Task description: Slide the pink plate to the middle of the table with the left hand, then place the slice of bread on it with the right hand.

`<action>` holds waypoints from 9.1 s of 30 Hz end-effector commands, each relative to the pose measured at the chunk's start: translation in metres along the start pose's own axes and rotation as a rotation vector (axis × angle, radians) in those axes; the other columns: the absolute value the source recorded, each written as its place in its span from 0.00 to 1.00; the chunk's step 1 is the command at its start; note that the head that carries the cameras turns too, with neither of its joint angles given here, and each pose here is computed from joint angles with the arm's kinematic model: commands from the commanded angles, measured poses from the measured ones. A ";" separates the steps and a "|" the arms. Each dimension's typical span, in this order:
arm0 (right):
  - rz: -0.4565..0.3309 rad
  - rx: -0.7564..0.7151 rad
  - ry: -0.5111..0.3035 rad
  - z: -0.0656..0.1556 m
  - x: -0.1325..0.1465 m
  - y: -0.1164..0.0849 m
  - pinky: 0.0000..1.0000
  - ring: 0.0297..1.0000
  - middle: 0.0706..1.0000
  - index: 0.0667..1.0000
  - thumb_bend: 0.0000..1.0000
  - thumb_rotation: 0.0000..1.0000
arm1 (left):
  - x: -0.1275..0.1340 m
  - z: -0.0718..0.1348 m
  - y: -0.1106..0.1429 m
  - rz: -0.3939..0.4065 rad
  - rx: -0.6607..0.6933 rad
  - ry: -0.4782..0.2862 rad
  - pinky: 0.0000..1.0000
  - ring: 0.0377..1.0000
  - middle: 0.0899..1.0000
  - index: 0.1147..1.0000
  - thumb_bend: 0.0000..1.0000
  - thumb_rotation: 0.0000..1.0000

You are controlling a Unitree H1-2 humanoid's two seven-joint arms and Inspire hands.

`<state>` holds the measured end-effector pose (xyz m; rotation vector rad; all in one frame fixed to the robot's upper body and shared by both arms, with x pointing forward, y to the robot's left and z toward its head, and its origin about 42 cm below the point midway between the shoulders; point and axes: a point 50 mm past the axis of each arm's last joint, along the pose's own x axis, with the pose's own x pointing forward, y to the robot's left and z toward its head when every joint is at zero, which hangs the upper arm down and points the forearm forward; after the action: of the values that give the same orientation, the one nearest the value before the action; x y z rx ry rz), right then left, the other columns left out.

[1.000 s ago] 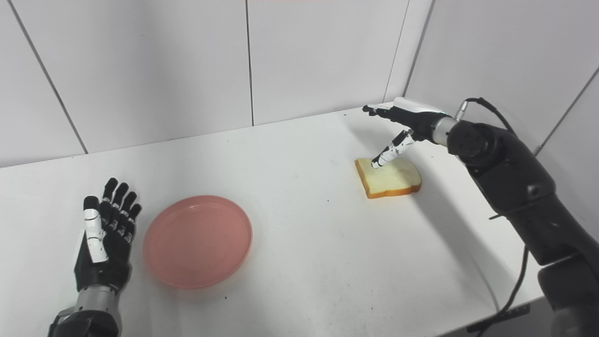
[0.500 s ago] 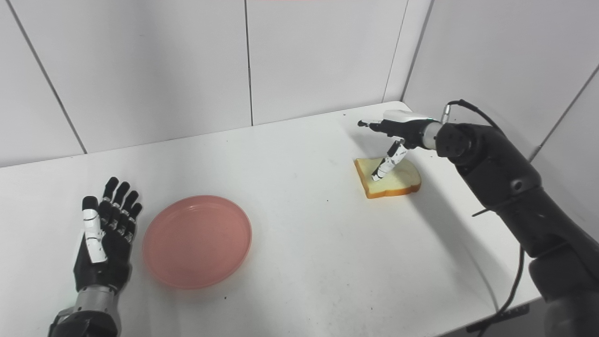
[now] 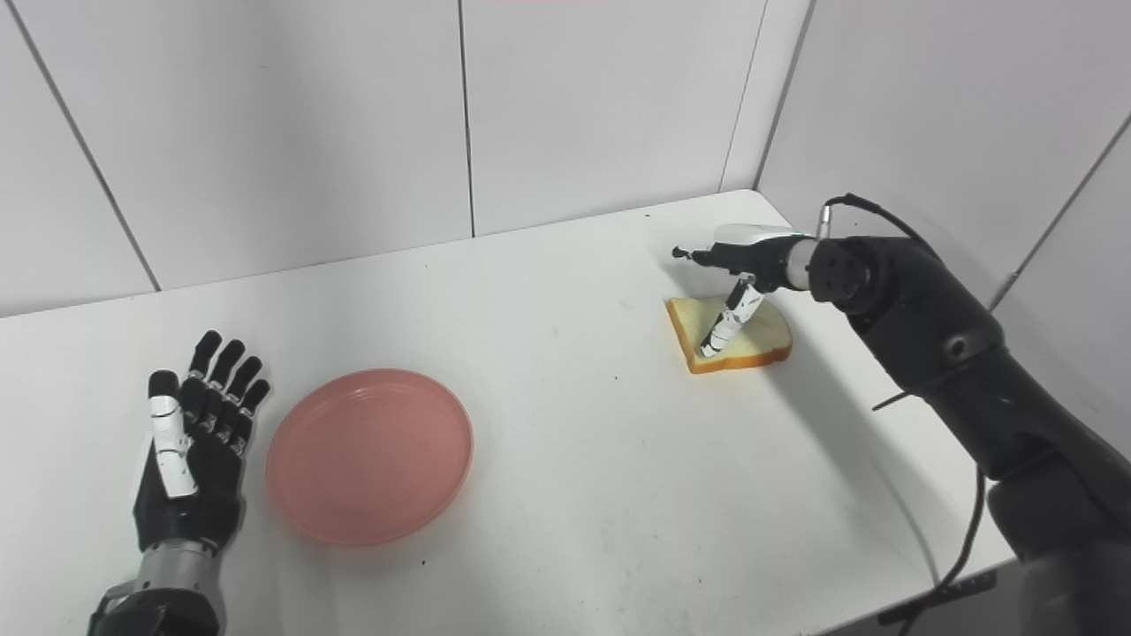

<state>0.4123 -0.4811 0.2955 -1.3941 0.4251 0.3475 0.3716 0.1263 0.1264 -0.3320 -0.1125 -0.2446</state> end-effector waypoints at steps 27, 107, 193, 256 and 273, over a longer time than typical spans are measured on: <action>-0.025 -0.144 0.020 -0.014 -0.030 -0.036 0.90 1.00 1.00 1.00 1.00 0.32 | 0.004 0.010 -0.008 -0.037 0.005 -0.053 0.96 0.94 0.96 0.94 0.70 0.99; -0.205 -0.157 -0.028 -0.005 -0.018 0.007 0.49 0.56 0.67 0.69 0.73 0.00 | 0.000 0.017 -0.012 -0.038 0.007 -0.046 0.95 0.94 0.95 0.93 0.67 1.00; -0.326 -0.220 -0.859 0.251 -0.058 -0.020 0.32 0.38 0.42 0.48 0.53 0.00 | 0.005 0.002 -0.055 -0.023 0.043 -0.048 0.95 0.93 0.94 0.93 0.69 1.00; -0.026 -0.399 -0.827 0.321 0.019 0.042 0.56 0.67 0.70 0.74 0.82 0.48 | 0.011 0.002 -0.063 0.002 0.056 -0.069 0.95 0.92 0.92 0.91 0.72 1.00; 0.000 -0.478 -0.846 0.321 0.002 0.044 0.83 0.89 0.89 0.86 0.91 0.54 | 0.012 0.006 -0.061 0.012 0.067 -0.072 0.96 0.93 0.92 0.91 0.72 1.00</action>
<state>0.4178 -0.1578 0.2729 -1.5173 -0.3182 1.0650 0.3611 0.0831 0.1280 -0.2537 -0.1074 -0.2032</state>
